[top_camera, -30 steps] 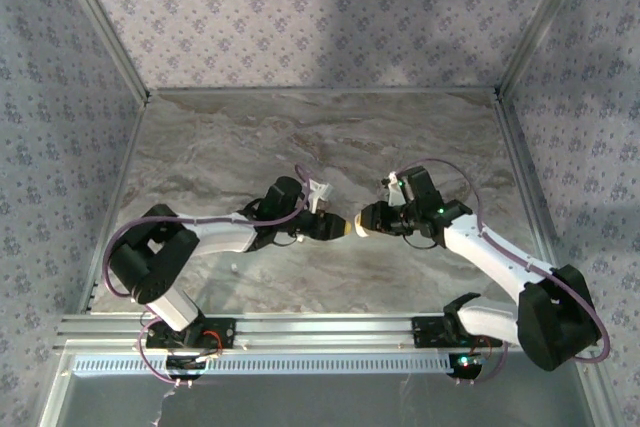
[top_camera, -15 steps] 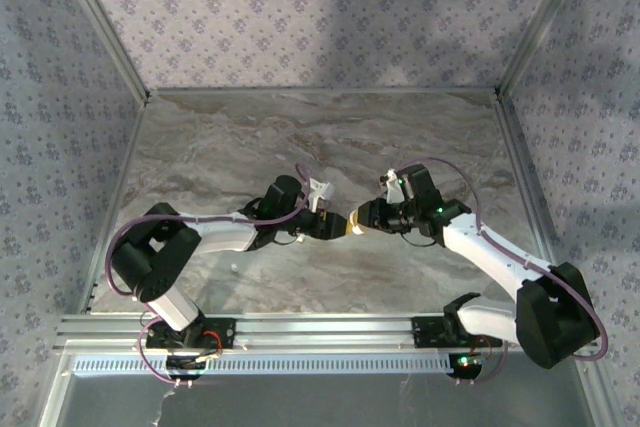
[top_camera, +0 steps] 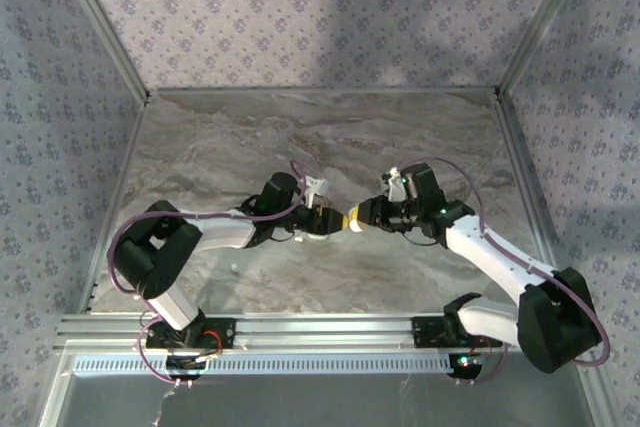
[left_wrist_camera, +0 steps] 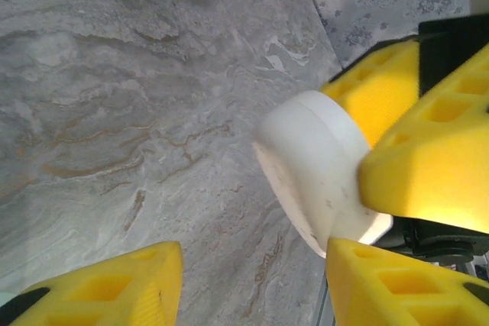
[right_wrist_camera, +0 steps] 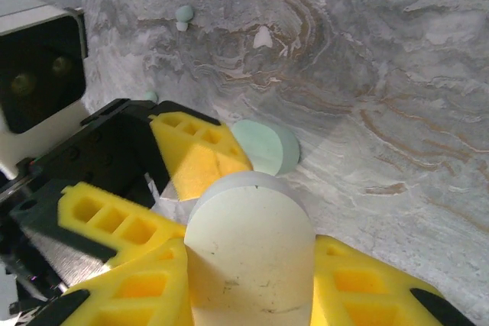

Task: Insert the wireless bluetooth earbuds into the charging case

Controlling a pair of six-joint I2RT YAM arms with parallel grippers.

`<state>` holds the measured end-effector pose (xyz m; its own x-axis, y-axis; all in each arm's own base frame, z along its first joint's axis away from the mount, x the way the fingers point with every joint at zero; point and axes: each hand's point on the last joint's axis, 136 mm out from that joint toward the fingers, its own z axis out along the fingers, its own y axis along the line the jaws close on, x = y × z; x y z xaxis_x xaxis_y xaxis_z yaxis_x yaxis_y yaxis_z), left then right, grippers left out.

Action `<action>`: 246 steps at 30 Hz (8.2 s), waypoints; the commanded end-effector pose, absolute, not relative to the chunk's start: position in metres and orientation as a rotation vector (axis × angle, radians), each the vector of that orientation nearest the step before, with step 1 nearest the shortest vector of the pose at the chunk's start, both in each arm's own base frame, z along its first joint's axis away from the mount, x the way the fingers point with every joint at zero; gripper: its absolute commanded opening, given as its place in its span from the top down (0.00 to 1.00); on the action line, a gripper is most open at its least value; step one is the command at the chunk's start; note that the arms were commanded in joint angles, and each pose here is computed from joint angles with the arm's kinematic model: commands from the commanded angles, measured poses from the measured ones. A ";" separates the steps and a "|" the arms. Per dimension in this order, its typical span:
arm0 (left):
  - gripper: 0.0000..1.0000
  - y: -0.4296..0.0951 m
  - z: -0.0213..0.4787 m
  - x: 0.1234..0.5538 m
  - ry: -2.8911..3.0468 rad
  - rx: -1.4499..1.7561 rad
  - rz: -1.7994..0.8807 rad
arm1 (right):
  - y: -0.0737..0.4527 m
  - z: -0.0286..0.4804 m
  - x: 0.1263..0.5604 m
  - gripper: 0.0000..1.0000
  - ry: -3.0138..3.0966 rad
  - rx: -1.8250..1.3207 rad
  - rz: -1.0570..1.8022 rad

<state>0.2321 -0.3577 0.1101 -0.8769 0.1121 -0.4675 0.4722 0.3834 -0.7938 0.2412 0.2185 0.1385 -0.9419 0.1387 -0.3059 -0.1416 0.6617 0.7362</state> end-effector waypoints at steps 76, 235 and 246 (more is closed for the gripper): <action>0.44 -0.332 0.118 0.259 2.286 0.410 -1.406 | 0.208 0.154 0.239 0.76 2.462 0.111 1.398; 0.00 -0.214 0.162 0.283 2.051 0.182 -0.760 | 0.177 0.099 0.245 0.00 2.657 -0.330 -0.028; 0.00 -0.170 0.154 0.301 2.052 -0.058 -0.838 | 0.283 0.136 0.212 0.26 2.667 -0.642 0.600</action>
